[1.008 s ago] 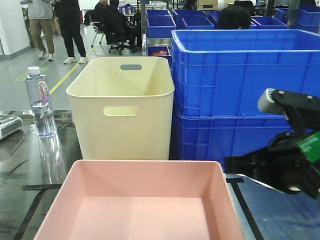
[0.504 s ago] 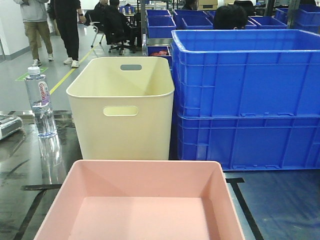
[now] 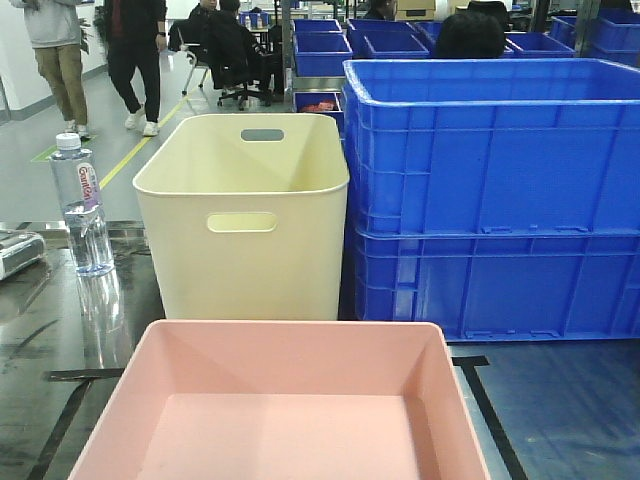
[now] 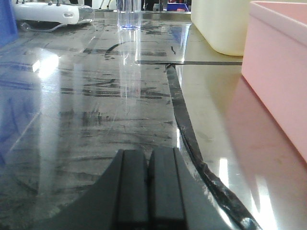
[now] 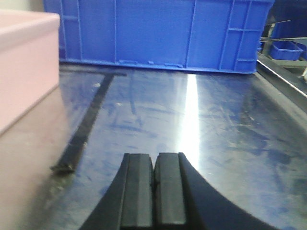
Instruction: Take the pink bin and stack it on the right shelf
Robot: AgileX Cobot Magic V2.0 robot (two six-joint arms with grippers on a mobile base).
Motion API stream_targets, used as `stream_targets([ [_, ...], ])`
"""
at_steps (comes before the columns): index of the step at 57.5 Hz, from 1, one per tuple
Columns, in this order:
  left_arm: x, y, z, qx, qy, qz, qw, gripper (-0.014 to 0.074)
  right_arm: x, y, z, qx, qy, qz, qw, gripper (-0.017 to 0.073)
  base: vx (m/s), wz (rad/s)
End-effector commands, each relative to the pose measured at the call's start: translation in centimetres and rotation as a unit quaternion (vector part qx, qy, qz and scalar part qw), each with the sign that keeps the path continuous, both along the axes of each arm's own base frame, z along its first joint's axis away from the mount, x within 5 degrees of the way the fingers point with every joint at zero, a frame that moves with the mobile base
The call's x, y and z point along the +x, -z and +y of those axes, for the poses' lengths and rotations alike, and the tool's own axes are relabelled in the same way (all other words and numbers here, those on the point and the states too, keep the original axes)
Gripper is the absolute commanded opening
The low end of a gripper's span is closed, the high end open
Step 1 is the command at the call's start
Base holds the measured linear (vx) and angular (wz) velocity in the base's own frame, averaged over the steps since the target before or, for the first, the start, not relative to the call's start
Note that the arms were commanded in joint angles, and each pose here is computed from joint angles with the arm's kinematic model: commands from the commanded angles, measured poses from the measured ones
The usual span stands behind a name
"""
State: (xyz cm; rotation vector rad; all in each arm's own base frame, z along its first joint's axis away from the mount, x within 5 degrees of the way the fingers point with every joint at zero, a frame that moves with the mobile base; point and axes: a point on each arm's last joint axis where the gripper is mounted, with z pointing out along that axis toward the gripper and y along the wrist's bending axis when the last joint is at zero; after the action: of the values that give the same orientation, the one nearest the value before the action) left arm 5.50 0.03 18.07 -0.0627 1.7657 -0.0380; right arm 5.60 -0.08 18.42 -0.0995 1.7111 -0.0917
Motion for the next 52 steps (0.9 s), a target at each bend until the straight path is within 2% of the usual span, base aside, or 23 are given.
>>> stream_targets([
  [1, 0.06, -0.32, 0.02, -0.008, -0.003, -0.04, 0.999, -0.0008, -0.03, -0.84, -0.04, -0.034, 0.0, -0.049, 0.998, -0.0008, 0.0, 0.0],
  [52, 0.06, -0.32, 0.02, -0.008, -0.003, -0.04, 0.999, -0.0008, -0.02, -0.83, -0.05, -0.036, 0.0, -0.048, 0.998, -0.0008, 0.0, 0.0],
])
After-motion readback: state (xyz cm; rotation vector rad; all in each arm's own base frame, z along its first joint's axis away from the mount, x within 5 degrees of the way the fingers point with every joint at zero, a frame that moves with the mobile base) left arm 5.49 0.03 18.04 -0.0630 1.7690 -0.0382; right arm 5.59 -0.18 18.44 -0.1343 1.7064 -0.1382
